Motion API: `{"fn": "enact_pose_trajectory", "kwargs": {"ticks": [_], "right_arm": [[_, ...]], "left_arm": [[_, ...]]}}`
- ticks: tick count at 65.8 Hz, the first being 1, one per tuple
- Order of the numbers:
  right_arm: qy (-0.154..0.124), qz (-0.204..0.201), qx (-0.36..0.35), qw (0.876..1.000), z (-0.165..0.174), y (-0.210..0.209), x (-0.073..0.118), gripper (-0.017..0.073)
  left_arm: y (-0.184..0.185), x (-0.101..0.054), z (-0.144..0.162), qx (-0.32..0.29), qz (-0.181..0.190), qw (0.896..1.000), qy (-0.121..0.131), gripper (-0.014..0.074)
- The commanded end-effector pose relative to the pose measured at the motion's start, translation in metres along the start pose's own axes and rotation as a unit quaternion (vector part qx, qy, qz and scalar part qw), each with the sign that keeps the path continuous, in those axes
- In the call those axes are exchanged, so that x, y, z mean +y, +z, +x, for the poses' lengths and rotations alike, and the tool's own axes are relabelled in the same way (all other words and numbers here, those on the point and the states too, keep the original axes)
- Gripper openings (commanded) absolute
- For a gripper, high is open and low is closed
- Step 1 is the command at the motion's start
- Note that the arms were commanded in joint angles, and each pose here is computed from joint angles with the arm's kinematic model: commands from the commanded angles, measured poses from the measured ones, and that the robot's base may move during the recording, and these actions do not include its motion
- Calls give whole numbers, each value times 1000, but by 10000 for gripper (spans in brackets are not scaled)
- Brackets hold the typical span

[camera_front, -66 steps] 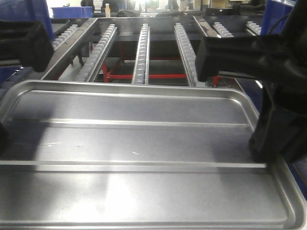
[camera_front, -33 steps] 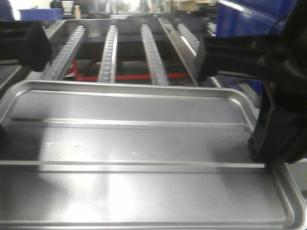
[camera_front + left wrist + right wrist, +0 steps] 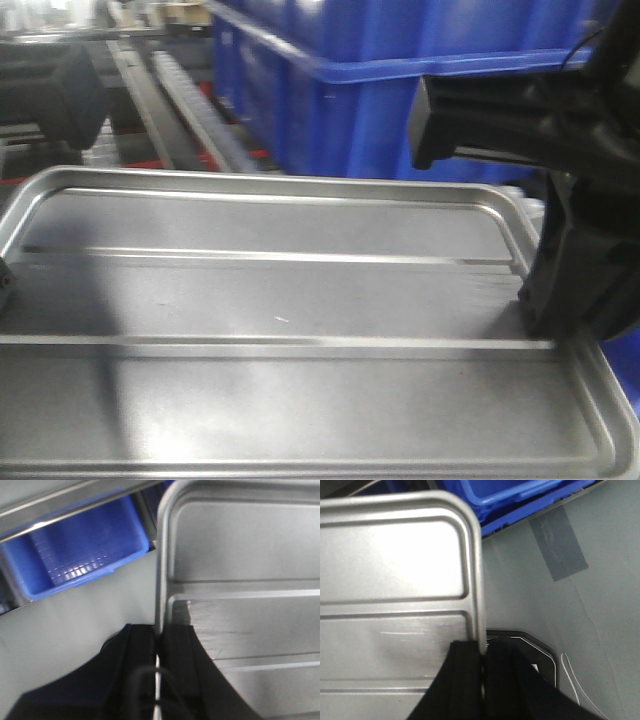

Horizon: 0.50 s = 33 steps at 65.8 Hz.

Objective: Grab silver tray and place in blue box
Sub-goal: 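Hold the tray level with both grippers while the base drives to the blue crate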

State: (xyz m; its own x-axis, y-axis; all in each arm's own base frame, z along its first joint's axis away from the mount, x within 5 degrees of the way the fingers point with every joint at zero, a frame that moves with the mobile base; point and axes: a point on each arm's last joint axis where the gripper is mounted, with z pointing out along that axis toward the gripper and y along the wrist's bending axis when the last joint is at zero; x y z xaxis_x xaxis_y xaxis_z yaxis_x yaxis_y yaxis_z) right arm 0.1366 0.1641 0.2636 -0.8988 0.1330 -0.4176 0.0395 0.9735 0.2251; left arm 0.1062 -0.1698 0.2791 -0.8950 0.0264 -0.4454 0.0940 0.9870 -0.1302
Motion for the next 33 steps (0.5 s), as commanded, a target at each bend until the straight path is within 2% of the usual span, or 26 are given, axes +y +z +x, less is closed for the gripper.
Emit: {"fn": "enact_pose_trajectory", "kwargs": {"ticks": [1,33], "right_arm": [[-2,-12,-30,999,-8,-11,0,60],[-2,-12,-30,999,-8,-11,0,60]], "left_arm": [[-10,1,-6,-22,6,1000,0,-15],[-10,1,-6,-22,6,1000,0,-15]]}}
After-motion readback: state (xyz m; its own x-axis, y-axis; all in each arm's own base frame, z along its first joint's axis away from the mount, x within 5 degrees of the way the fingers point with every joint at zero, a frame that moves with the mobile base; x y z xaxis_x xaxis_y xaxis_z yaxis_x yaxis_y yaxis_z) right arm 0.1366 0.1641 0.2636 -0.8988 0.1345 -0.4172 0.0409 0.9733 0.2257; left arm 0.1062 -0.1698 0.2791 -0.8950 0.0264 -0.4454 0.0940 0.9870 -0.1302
